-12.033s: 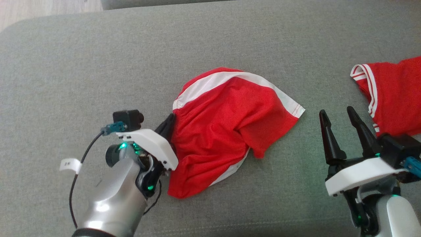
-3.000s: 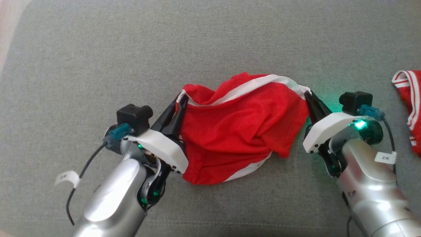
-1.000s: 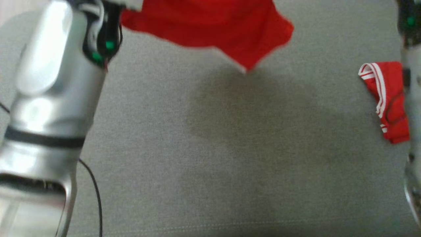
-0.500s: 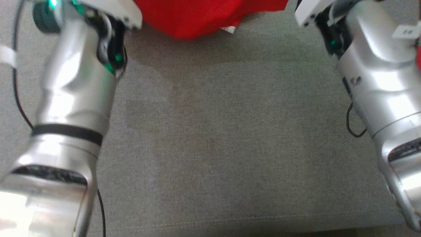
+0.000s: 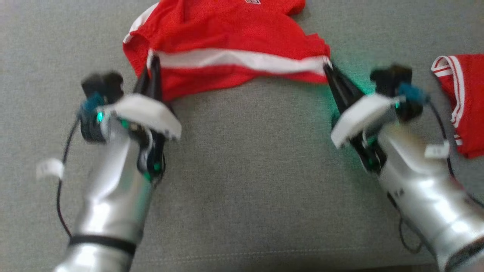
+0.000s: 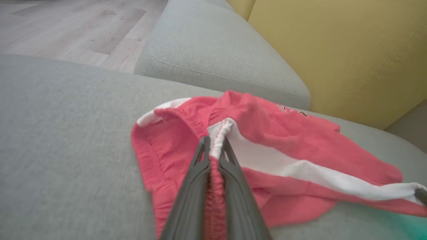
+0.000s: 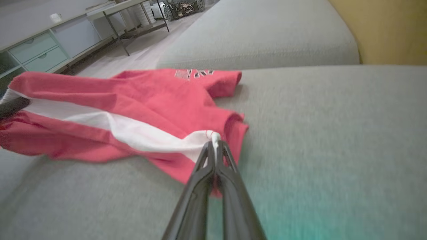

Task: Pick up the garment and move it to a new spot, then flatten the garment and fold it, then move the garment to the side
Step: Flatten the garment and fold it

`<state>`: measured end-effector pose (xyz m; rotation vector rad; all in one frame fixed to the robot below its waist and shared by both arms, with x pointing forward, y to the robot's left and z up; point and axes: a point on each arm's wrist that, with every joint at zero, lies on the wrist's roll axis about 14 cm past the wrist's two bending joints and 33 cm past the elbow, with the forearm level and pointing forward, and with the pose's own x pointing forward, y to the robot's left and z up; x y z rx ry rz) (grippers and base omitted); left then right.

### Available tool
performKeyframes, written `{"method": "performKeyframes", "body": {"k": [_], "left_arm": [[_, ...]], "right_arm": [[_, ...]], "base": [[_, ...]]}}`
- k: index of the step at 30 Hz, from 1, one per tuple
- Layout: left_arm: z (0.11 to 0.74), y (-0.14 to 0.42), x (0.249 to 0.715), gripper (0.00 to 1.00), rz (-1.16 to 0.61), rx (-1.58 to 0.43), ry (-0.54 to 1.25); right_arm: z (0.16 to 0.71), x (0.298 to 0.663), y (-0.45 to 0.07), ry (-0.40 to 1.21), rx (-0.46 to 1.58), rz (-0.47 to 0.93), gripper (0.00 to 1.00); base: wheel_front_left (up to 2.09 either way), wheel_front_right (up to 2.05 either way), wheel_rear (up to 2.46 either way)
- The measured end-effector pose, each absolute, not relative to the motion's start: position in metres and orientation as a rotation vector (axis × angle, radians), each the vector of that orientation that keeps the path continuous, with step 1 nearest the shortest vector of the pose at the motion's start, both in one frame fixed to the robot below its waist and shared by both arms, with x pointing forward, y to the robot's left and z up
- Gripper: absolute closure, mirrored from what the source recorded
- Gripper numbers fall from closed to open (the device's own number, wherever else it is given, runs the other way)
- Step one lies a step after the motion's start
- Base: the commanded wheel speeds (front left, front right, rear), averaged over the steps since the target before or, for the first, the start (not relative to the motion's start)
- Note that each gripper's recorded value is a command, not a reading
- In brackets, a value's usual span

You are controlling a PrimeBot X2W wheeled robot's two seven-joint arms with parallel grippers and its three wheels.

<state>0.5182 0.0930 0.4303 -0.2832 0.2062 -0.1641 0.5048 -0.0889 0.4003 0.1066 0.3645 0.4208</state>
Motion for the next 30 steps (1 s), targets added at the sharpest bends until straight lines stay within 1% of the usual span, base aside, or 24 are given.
{"method": "performKeyframes", "body": {"k": [4,12,17,23,30], "left_arm": [[0.419,0.087,0.485,1.0,-0.186,-0.277,0.222],[0.419,0.081,0.42,1.0,-0.214,-0.274,0.218],[0.423,0.087,0.379,1.0,-0.203,-0.278,0.215],[0.434,0.099,0.35,1.0,-0.16,-0.296,0.212],[0.441,0.112,0.317,1.0,-0.11,-0.303,0.239]], "right_arm": [[0.386,0.474,-0.11,0.399,0.149,0.385,1.0],[0.395,0.418,-0.143,0.356,0.235,0.299,1.0],[0.398,0.373,-0.159,0.357,0.272,0.235,1.0],[0.399,0.316,-0.151,0.424,0.32,0.19,1.0],[0.416,0.274,-0.148,0.475,0.325,0.139,1.0]], "base": [[0.0,0.0,0.0],[0.0,0.0,0.0],[0.0,0.0,0.0],[0.0,0.0,0.0],[0.0,0.0,0.0]]}}
